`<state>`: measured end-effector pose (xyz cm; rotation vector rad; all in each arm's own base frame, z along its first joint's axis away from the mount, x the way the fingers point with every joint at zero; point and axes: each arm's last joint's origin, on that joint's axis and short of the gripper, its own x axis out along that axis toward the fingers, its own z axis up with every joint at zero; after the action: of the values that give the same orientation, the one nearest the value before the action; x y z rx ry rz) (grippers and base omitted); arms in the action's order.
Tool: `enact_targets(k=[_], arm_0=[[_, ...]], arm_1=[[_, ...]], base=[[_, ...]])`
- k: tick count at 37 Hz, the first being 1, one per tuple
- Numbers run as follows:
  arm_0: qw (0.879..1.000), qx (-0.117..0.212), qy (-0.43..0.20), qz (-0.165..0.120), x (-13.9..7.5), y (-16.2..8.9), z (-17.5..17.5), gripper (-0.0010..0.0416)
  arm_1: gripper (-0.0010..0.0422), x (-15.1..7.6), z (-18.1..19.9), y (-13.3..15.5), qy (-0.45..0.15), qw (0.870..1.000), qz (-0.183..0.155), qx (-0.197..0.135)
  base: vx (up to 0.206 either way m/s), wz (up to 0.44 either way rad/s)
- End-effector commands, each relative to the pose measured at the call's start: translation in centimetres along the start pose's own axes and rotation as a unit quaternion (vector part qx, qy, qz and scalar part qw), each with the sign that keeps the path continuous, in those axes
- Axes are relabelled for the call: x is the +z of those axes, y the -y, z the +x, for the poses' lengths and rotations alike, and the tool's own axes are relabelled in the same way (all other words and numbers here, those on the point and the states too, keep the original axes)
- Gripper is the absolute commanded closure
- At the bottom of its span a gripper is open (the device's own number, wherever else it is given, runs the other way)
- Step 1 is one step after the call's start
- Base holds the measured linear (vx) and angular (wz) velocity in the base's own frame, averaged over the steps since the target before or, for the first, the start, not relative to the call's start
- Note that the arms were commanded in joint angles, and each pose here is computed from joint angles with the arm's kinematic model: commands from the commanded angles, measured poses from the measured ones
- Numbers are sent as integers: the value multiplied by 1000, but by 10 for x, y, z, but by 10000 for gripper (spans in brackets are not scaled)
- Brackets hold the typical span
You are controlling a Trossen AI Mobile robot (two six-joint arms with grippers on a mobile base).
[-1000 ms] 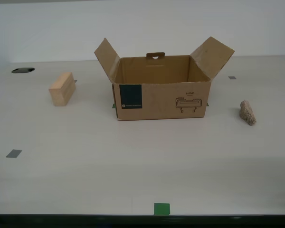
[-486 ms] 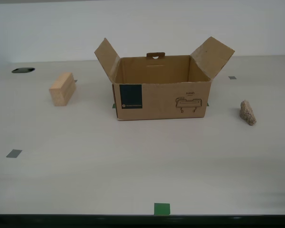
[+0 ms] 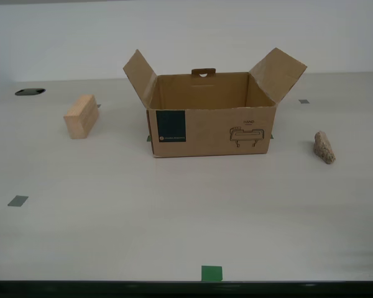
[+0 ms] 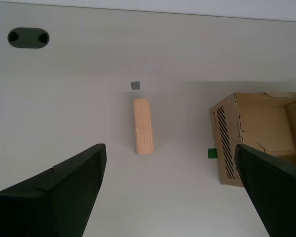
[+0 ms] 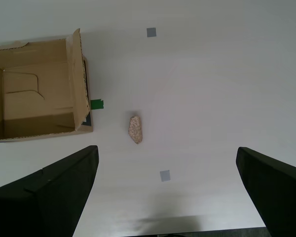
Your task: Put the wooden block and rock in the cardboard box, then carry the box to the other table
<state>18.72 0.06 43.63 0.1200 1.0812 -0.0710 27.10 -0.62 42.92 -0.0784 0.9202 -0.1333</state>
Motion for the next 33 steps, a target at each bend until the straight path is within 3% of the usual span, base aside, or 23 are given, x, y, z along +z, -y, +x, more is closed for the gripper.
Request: enact_targets(k=[1, 11, 17, 33], arm_0=[[1000, 2, -1, 1, 0, 0, 0, 16], [1000, 4, 3, 0, 1, -1, 0, 16], [1000, 4, 3, 1, 1, -1, 0, 16], [1000, 2, -13, 3, 0, -1, 11, 16]], arm_1=[[57, 0, -1, 1, 0, 1000, 6, -2], [57, -2, 3, 3, -10, 1000, 9, 2], [57, -6, 9, 6, -24, 999, 10, 22], [57, -16, 38, 9, -50, 999, 5, 16]], base=[[0, 0], [0, 0], [0, 0], [0, 0]])
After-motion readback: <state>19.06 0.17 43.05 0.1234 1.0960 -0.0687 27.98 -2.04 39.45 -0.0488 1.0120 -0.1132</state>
